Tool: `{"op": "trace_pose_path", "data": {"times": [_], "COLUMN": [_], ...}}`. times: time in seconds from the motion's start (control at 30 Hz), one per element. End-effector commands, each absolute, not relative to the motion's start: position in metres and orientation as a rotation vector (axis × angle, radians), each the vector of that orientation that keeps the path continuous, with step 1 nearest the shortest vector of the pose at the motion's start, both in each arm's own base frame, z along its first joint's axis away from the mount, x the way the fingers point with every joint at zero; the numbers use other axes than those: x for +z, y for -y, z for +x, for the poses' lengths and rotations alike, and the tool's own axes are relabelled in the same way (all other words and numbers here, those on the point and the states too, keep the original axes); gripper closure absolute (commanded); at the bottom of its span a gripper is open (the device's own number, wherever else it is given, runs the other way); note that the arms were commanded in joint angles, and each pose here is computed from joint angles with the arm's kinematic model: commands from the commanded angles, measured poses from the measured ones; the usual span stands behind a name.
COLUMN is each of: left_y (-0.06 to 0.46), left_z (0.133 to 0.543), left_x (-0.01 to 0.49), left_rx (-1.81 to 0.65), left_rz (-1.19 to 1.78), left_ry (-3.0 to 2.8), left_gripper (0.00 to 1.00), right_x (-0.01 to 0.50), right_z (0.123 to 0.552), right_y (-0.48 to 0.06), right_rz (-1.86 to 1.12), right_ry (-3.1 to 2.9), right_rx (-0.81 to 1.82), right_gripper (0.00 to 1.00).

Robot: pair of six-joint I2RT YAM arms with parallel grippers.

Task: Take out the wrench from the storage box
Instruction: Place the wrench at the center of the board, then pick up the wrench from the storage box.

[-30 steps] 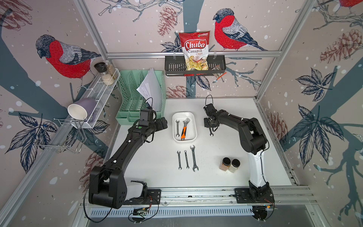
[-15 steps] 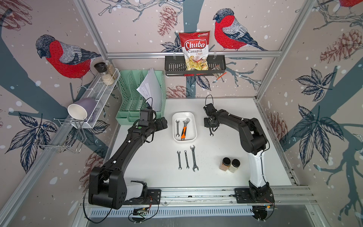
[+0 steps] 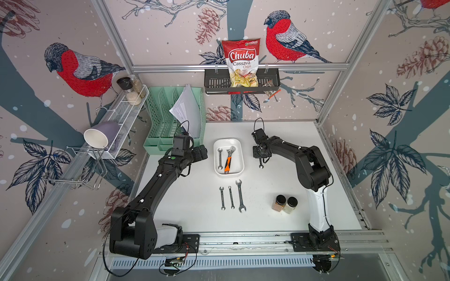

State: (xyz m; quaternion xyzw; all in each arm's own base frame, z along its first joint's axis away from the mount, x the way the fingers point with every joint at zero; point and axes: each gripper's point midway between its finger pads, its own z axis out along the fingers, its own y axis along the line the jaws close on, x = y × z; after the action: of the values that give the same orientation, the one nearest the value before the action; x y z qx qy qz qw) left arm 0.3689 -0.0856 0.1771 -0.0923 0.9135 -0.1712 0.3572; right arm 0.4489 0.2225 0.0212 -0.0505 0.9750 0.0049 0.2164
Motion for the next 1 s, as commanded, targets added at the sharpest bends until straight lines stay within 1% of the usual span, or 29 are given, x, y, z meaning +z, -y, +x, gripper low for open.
{"op": "trace_pose_path", "data": {"times": [0.0, 0.13, 0.33, 0.57, 0.7, 0.83, 0.9, 0.97], "left_y": [0.084, 0.084, 0.084, 0.084, 0.084, 0.084, 0.084, 0.084], "left_z": [0.371, 0.370, 0.370, 0.368, 0.367, 0.366, 0.366, 0.365], "left_x": [0.180, 0.180, 0.181, 0.186, 0.190, 0.194, 0.194, 0.196], "left_rx": [-0.435, -0.435, -0.437, -0.443, -0.444, -0.448, -0.450, -0.452], "left_rz": [-0.232, -0.232, -0.236, -0.234, -0.232, -0.229, -0.228, -0.226], "left_ry": [-2.344, -2.345, -2.341, -2.325, -2.315, -2.305, -2.303, -2.300], "left_gripper": [0.06, 0.06, 0.05, 0.05, 0.05, 0.05, 0.05, 0.05], "right_x": [0.020, 0.025, 0.047, 0.092, 0.119, 0.136, 0.137, 0.130], "right_z": [0.447, 0.448, 0.453, 0.452, 0.444, 0.432, 0.426, 0.422], "right_y": [-0.217, -0.219, -0.224, -0.246, -0.276, -0.321, -0.348, -0.370], "right_rz": [-0.124, -0.126, -0.126, -0.132, -0.152, -0.204, -0.245, -0.285], "right_ry": [-2.710, -2.704, -2.670, -2.588, -2.516, -2.454, -2.439, -2.440], "right_rx": [-0.020, -0.013, 0.008, 0.044, 0.090, 0.171, 0.217, 0.237], "right_gripper": [0.81, 0.74, 0.67, 0.65, 0.64, 0.63, 0.58, 0.50]}}
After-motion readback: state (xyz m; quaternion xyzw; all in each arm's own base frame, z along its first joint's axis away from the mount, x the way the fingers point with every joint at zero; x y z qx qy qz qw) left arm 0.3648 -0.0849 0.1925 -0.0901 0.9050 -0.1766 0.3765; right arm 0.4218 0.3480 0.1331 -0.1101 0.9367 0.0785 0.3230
